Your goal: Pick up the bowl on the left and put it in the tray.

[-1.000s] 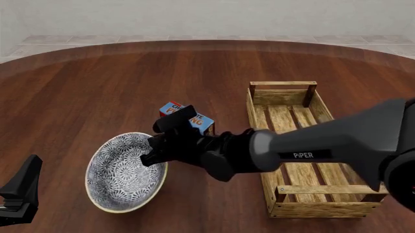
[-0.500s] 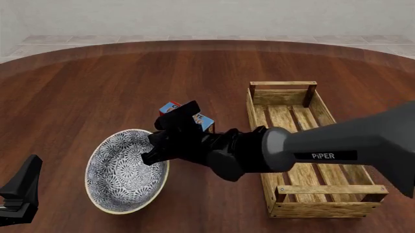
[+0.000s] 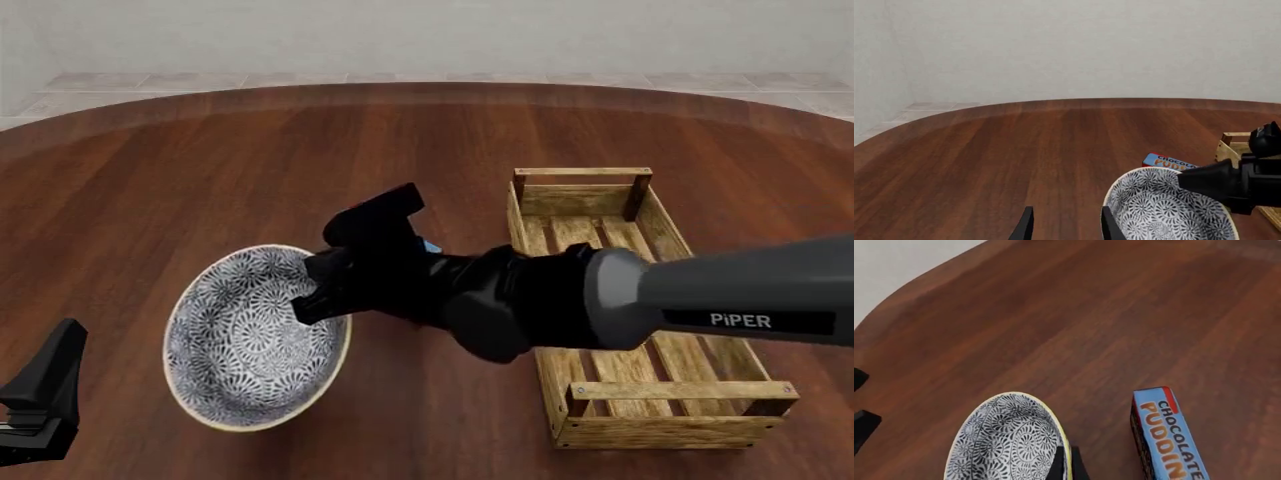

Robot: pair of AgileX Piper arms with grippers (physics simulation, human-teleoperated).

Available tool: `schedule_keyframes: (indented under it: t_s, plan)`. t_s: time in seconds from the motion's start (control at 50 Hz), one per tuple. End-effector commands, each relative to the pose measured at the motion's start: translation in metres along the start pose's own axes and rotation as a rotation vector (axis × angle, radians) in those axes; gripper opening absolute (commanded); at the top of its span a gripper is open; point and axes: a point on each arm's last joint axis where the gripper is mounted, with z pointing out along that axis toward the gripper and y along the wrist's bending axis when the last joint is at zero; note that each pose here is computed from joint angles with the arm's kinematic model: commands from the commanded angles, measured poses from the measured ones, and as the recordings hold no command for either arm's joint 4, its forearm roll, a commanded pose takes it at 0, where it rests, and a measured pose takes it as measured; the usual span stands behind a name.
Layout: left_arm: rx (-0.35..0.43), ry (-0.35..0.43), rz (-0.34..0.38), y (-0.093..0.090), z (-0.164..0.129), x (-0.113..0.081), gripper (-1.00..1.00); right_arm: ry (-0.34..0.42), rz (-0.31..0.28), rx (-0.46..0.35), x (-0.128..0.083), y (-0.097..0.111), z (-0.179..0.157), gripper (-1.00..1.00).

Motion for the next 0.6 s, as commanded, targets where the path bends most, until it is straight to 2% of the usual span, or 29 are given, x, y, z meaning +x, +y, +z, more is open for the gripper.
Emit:
schedule_keyframes:
  t_s: [0.02, 0.28, 0.6]
  plan:
    - [0.000, 0.000, 0.000, 0.000, 0.000, 0.000, 1.00, -0.045, 0.026, 0.000, -0.020, 0.001, -0.021, -1.00]
    - [0.000, 0.000, 0.000, 0.000, 0.000, 0.000, 1.00, -0.081, 0.044, -0.008, -0.037, 0.004, -0.043, -1.00]
    - [0.000, 0.000, 0.000, 0.000, 0.000, 0.000, 1.00, -0.119, 0.025, -0.011, -0.050, 0.006, -0.066, -1.00]
